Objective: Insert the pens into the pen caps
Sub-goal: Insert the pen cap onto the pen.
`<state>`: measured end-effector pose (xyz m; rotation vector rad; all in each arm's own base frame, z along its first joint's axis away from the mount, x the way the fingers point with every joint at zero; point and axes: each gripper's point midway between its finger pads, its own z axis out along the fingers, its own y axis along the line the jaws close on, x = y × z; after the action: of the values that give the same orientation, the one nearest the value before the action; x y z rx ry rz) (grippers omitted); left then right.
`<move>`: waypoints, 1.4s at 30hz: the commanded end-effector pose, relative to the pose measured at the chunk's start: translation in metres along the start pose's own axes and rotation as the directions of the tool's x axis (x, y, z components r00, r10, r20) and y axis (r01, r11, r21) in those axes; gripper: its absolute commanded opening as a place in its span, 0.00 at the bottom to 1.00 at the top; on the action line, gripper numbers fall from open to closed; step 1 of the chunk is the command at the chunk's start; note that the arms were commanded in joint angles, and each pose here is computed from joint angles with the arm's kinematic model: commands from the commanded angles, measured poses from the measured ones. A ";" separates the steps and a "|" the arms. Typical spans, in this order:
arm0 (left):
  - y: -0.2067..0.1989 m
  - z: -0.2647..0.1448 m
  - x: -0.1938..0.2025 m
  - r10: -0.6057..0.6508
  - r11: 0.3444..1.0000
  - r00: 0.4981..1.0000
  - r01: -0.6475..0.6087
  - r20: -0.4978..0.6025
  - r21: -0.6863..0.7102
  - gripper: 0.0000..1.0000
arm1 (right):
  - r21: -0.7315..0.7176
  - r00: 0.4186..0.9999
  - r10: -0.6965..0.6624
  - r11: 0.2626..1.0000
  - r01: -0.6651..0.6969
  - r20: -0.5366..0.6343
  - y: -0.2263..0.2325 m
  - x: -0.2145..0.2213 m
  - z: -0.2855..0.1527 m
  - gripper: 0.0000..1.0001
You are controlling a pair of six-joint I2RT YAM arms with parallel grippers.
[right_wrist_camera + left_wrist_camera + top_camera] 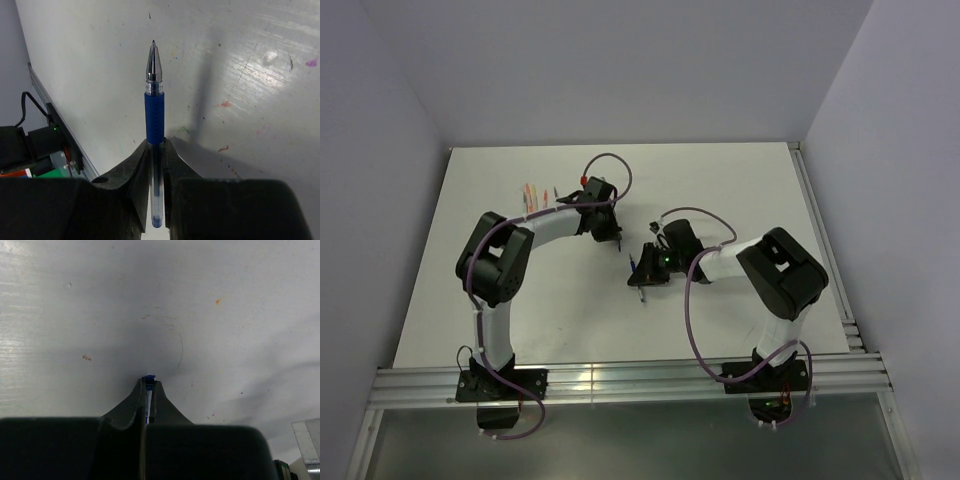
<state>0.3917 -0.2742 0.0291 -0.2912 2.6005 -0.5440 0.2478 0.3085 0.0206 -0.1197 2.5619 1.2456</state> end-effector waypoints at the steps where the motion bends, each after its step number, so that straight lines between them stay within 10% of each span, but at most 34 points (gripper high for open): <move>1: -0.006 -0.012 -0.001 -0.010 0.999 1.000 0.010 0.009 0.030 0.00 | -0.051 0.998 -0.048 0.997 0.050 0.045 0.020 -0.019 0.005 0.00; 42: -0.048 -0.046 -0.010 -0.004 0.991 0.998 -0.005 0.067 0.136 0.00 | -0.022 0.998 -0.051 0.998 0.052 0.034 0.017 -0.024 0.010 0.00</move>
<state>0.3766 -0.2873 0.0501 -0.2867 2.5736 -0.6093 0.2604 0.3169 0.0258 -0.1350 2.5471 1.2415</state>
